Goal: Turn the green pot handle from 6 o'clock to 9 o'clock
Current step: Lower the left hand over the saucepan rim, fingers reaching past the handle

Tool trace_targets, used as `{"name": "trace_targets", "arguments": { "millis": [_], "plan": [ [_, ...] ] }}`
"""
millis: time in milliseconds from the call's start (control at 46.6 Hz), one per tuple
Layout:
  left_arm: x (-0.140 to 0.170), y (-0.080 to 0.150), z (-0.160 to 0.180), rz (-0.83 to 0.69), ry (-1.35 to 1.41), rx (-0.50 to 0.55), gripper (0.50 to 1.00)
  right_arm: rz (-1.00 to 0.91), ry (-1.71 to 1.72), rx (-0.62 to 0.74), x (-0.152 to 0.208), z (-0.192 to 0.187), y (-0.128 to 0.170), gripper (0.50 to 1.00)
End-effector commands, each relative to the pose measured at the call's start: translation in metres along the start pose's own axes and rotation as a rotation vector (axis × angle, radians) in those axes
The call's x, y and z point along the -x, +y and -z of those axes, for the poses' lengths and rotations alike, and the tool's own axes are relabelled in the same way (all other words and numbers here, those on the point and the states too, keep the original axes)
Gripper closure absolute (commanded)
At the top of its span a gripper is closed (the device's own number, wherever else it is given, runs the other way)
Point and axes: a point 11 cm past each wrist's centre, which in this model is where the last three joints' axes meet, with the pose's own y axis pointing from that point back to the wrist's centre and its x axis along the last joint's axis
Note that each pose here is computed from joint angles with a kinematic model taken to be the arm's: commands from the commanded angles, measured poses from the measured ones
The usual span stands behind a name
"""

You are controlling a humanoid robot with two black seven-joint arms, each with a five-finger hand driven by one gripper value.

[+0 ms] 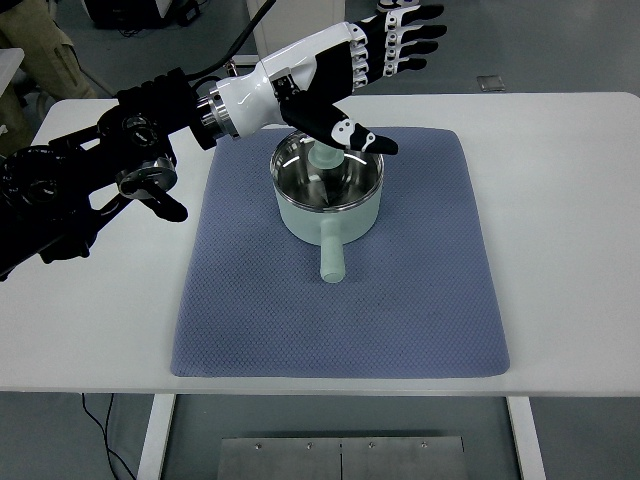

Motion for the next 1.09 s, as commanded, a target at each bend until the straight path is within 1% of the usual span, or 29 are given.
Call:
{"name": "trace_targets", "arguments": {
  "millis": [0, 193, 322, 515, 815, 1073],
  "plan": [
    [0.006, -0.003, 0.003, 0.031, -0.015, -0.01, 0.5, 0.0, 0.001, 0.0, 0.0, 0.0, 0.0, 0.5],
    [0.022, -0.008, 0.014, 0.101, -0.078, -0.058, 0.5, 0.0, -0.001, 0.0, 0.0, 0.0, 0.0, 0.5],
    [0.031, -0.016, 0.014, 0.142, -0.112, -0.066, 0.5, 0.0, 0.001, 0.0, 0.0, 0.0, 0.0, 0.5],
    [0.041, -0.02, 0.02, 0.191, -0.145, -0.094, 0.5, 0.0, -0.001, 0.0, 0.0, 0.0, 0.0, 0.5],
    [0.052, -0.023, 0.029, 0.263, -0.226, -0.144, 0.5, 0.0, -0.001, 0.0, 0.0, 0.0, 0.0, 0.5],
    [0.061, -0.028, 0.033, 0.315, -0.284, -0.168, 0.5, 0.0, -0.001, 0.0, 0.0, 0.0, 0.0, 0.5]
  ]
}}
